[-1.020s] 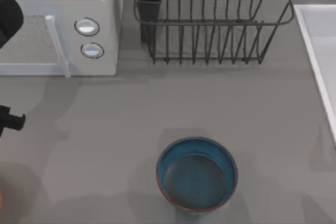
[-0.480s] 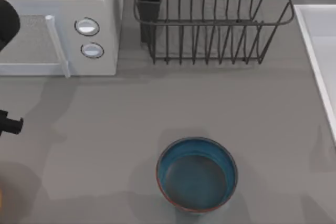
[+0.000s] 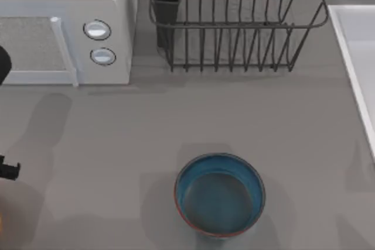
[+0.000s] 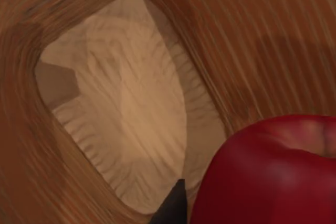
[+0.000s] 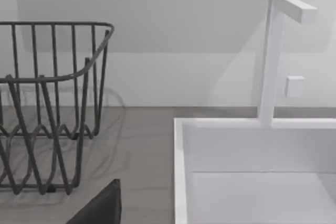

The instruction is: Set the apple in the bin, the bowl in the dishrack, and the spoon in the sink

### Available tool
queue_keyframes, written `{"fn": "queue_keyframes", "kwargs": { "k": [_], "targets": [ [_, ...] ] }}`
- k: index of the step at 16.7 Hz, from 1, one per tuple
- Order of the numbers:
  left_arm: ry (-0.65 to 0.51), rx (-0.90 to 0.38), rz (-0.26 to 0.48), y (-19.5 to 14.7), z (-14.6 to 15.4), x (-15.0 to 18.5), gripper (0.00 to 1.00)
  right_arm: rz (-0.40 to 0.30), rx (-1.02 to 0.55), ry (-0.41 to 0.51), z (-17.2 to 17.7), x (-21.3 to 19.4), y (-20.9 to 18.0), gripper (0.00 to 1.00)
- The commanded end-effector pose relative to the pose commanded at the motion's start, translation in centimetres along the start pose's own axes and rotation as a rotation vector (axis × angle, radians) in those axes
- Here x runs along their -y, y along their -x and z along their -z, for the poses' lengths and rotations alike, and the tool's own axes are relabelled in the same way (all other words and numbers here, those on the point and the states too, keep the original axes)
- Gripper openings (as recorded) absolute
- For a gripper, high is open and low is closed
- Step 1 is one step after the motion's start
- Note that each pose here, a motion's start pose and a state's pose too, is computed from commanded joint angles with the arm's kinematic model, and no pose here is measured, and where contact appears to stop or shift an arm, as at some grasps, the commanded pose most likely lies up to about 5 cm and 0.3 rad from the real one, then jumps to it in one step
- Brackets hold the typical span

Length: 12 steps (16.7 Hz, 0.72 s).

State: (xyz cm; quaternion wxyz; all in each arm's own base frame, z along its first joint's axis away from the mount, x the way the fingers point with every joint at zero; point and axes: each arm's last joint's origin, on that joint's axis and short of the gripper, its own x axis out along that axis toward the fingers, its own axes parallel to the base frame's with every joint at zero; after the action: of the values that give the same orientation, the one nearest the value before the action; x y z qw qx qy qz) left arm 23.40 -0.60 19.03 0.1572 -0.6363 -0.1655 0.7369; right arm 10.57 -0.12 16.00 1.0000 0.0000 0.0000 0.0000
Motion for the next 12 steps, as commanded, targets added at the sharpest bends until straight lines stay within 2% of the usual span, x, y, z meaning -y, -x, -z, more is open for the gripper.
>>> {"fn": "queue_keyframes", "kwargs": {
  "k": [3,12],
  "targets": [
    [0.0,0.0,0.0,0.0,0.0,0.0,0.0,0.0,0.0,0.0,0.0,0.0,0.0,1.0],
    [0.0,0.0,0.0,0.0,0.0,0.0,0.68,0.0,0.0,0.0,0.0,0.0,0.0,1.0]
  ]
}}
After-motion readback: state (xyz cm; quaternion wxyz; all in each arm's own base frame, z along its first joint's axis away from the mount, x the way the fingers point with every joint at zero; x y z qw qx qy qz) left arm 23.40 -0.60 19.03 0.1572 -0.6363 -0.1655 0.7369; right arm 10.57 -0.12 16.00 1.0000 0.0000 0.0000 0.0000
